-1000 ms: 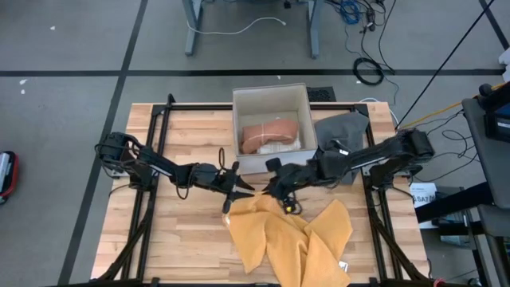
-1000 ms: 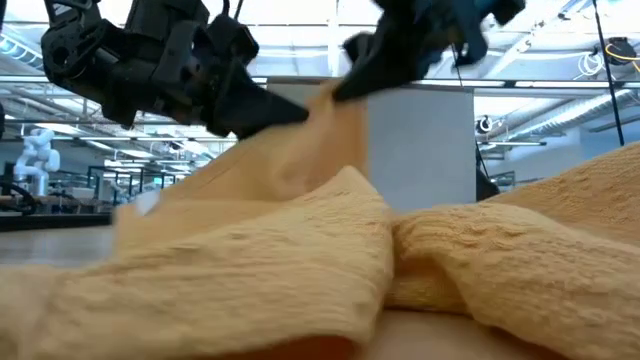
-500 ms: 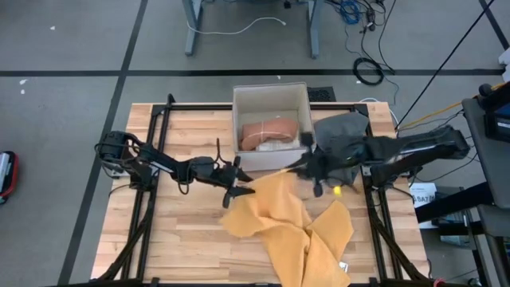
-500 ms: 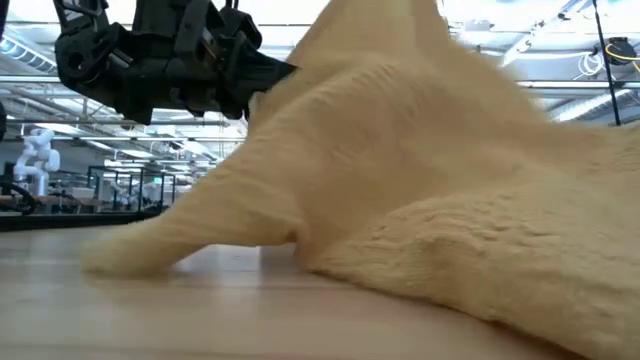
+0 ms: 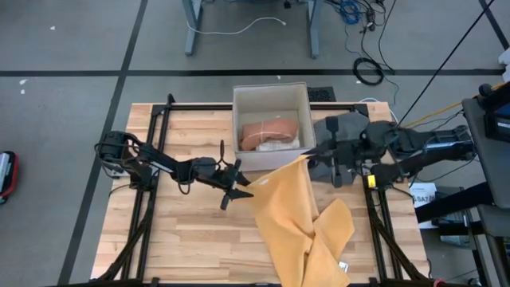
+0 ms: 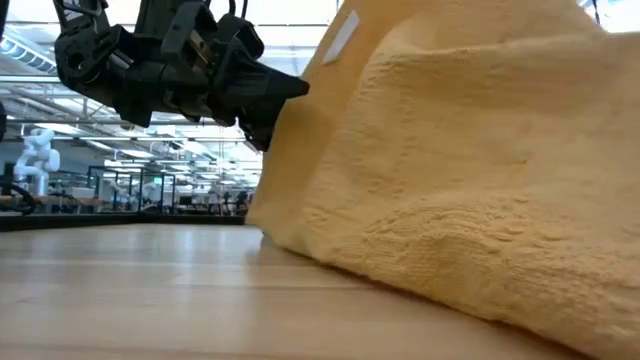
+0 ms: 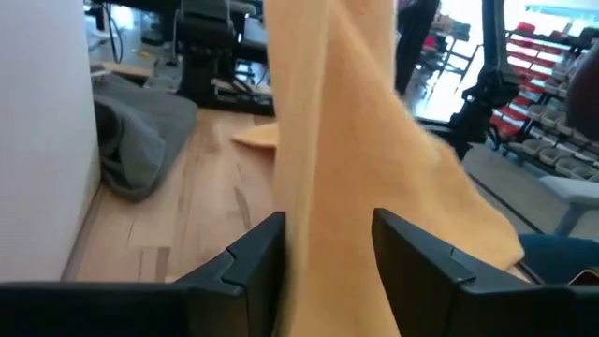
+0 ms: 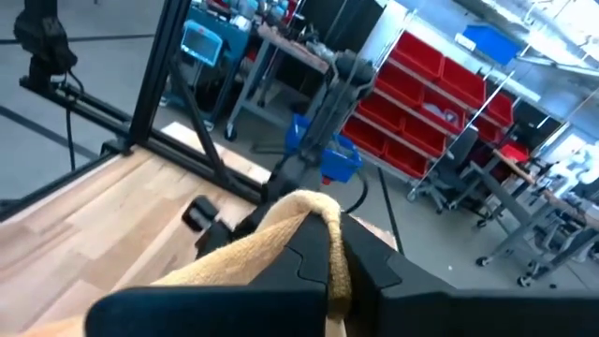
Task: Fold towel
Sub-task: Fold the orange towel
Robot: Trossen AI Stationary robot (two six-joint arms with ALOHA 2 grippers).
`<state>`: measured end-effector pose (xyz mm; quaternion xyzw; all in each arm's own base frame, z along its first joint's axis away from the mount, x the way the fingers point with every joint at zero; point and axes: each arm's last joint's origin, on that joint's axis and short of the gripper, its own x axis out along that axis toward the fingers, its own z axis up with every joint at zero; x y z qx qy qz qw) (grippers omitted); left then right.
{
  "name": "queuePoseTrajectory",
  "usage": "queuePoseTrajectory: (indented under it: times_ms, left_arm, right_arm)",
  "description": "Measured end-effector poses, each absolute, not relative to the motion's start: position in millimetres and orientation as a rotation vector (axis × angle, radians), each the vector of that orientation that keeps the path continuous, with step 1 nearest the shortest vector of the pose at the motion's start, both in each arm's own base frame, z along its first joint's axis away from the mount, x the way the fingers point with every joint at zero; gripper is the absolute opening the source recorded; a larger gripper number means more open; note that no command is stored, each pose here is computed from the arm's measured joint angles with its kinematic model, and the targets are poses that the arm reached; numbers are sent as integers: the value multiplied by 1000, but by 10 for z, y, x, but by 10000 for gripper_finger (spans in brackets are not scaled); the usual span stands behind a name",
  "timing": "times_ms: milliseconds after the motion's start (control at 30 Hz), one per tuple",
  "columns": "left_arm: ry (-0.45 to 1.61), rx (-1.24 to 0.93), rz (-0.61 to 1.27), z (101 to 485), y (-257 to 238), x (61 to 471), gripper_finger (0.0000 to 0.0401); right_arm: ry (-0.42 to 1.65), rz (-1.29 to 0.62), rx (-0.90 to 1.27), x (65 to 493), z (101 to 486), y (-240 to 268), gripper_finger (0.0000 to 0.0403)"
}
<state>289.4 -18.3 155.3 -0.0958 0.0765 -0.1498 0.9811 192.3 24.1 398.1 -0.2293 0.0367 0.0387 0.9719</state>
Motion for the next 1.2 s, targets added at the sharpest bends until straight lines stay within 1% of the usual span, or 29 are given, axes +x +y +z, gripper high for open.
queuePoseTrajectory:
  times_ms: [300,433,600,833,1033,1200]
  left_arm:
    - [229,-167,-298,1476,-182,2882,136]
    - [244,-109,-300,1454,-181,2877,128]
    - [265,-86,-250,1429,-167,2875,125]
    - [299,-1,-281,1444,-239,2929,125]
    - [327,49,-258,1491,-246,3012,125]
    - [383,66,-211,1334,-215,3118,125]
  right_arm:
    - [53,78,-465,1850,4315,233,0]
    - [63,80,-466,1869,4391,236,0]
    - [59,79,-473,1910,4438,241,0]
    - [64,81,-488,1949,4449,247,0]
    - [60,80,-487,1948,4456,246,0]
    - [60,80,-486,1948,4456,246,0]
